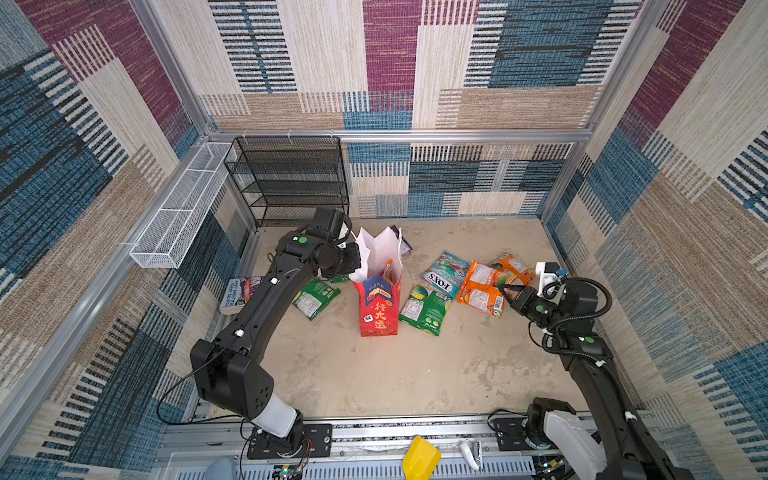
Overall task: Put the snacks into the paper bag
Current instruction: 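Lift the orange fruit-candy bag with the right gripper and carry it over the bag, then lower the orange bag into the paper bag and release it with the right gripper, then move the right gripper back to the remaining orange snack bag, then grasp the second orange fruit-candy bag with the right gripper and lift it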
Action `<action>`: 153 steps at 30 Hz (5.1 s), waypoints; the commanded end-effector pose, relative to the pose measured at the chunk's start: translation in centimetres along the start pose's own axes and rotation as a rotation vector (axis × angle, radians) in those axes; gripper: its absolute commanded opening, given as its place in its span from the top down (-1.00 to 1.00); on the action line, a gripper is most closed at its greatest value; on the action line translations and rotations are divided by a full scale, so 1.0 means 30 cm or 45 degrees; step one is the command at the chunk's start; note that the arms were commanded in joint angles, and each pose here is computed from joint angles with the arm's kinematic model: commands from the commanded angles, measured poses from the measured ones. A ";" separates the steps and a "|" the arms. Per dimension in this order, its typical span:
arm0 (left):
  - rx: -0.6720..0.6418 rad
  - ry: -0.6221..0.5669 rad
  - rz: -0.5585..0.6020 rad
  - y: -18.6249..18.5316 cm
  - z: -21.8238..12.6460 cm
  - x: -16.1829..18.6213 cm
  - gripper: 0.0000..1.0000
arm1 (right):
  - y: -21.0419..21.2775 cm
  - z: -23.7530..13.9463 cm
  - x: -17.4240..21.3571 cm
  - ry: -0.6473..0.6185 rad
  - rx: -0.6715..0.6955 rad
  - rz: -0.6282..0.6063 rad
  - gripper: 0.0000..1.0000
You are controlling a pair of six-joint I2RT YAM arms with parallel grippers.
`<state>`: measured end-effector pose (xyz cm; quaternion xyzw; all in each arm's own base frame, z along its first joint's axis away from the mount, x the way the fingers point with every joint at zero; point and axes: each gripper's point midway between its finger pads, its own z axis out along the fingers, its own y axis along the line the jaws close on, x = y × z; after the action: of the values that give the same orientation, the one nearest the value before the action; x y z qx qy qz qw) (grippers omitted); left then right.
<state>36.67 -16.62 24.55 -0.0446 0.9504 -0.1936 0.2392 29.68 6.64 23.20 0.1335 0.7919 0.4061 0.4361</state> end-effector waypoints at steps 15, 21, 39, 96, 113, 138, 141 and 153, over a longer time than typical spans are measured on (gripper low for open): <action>0.180 -0.028 0.002 -0.077 -0.036 -0.017 1.00 | 0.722 -0.182 -0.216 -0.128 -0.512 -0.178 1.00; 0.175 -0.027 -0.016 -0.066 -0.029 -0.020 1.00 | 0.905 -0.129 -0.194 -0.044 -0.629 -0.231 1.00; 0.173 -0.028 -0.029 -0.056 -0.029 -0.024 1.00 | 1.034 0.302 0.017 0.226 -0.381 -0.485 1.00; 0.181 -0.020 -0.085 -0.023 -0.021 -0.039 1.00 | 0.484 0.030 -0.432 -0.345 0.352 -0.407 -0.92; 0.205 -0.005 -0.102 -0.024 -0.010 -0.039 1.00 | -0.546 0.096 -0.353 -0.282 0.821 0.193 -0.85; 0.248 -0.016 -0.134 -0.017 -0.020 -0.055 1.00 | -0.899 0.306 -0.220 0.039 0.922 0.403 -0.10; 0.244 -0.015 -0.142 -0.011 -0.017 -0.055 1.00 | -0.912 0.316 -0.198 0.066 0.915 0.422 0.04; 0.251 -0.009 -0.147 -0.010 -0.011 -0.056 1.00 | -0.870 0.332 -0.191 0.066 0.817 0.423 0.86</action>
<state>37.64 -16.13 25.38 -0.0758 0.9267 -0.2871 0.2303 45.68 -8.73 4.37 0.3763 0.8530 0.1969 0.3034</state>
